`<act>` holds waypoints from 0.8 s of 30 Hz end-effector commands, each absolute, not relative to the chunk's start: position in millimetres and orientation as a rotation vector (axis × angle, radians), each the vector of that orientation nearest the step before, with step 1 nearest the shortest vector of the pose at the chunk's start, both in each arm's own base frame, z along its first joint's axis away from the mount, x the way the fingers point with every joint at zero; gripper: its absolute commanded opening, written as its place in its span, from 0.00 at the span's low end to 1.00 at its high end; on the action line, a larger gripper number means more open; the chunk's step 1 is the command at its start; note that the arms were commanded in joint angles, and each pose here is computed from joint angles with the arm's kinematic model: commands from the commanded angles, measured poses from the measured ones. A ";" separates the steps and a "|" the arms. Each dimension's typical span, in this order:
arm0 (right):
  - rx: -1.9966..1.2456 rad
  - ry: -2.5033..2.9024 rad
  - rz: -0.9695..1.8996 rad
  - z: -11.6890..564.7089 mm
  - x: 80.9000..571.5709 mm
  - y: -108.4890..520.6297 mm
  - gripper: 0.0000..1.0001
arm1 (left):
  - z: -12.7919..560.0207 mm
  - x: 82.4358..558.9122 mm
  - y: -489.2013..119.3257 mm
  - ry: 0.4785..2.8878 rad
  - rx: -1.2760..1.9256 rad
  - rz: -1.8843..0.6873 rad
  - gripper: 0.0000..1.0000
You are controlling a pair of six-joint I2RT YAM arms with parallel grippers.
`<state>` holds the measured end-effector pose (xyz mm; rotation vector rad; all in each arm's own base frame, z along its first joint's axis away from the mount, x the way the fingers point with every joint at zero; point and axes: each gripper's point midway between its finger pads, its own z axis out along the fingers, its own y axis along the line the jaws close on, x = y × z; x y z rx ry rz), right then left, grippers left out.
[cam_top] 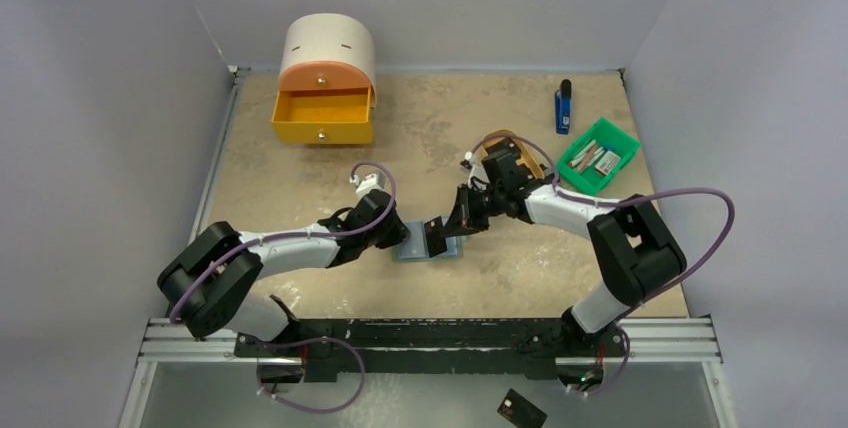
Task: Put the credit cards into the card holder
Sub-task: Insert the credit card into the card holder.
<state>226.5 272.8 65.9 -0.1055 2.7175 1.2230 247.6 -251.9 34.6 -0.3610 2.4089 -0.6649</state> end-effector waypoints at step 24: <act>-0.143 2.716 1.337 60.0 225.7 282.3 0.00 | 13.9 243.2 -228.7 2.443 -0.362 -0.509 0.00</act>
